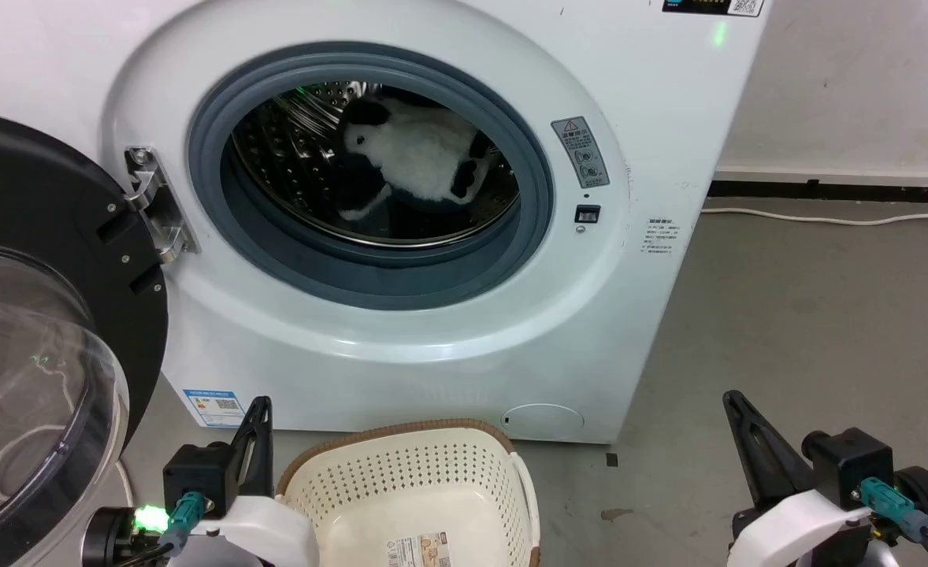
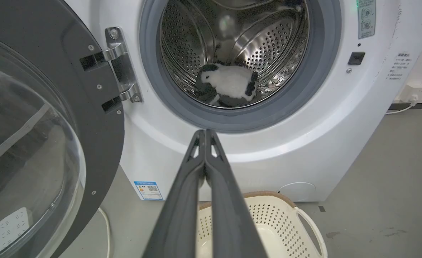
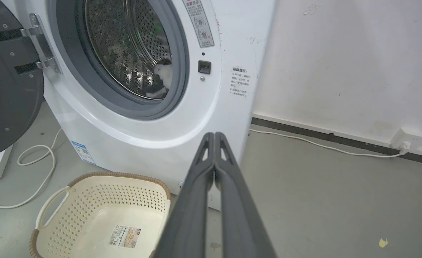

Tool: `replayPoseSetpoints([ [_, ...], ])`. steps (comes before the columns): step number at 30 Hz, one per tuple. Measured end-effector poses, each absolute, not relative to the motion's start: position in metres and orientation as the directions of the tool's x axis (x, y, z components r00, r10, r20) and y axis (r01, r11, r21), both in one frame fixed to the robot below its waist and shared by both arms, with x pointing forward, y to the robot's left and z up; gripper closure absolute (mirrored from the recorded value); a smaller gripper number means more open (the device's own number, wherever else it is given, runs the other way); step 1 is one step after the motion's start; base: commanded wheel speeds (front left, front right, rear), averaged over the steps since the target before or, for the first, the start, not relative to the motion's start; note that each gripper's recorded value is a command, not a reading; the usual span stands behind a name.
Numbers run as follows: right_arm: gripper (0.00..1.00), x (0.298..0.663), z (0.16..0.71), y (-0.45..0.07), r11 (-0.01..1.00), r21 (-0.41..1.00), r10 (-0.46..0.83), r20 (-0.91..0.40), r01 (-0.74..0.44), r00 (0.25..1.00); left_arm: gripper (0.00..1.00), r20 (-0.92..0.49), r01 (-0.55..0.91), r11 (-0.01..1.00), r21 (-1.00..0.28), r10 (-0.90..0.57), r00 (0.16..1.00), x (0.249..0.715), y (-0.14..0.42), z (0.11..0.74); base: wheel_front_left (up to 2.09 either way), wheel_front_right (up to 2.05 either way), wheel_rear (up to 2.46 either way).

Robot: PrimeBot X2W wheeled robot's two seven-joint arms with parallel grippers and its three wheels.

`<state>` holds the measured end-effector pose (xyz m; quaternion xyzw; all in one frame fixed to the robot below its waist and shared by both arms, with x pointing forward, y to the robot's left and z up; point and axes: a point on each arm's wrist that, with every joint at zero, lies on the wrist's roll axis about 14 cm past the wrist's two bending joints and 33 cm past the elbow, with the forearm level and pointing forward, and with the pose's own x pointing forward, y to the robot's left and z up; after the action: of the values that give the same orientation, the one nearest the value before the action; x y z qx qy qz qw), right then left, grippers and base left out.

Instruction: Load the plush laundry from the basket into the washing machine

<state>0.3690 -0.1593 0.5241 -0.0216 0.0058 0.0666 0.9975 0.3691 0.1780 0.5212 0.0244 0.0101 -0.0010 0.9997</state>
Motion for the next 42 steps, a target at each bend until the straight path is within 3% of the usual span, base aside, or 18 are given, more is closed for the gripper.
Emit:
replayPoseSetpoints([
  [42, 1.00, 0.3690, 0.5241, -0.1593, 0.990, -0.044, 0.132, -0.015, -0.133, 0.991, 1.00, -0.020, 0.002, 0.999, 0.049, -0.001, 1.000, 0.3692, 0.1780, 0.5212, 0.00, 0.00, 0.00],
])
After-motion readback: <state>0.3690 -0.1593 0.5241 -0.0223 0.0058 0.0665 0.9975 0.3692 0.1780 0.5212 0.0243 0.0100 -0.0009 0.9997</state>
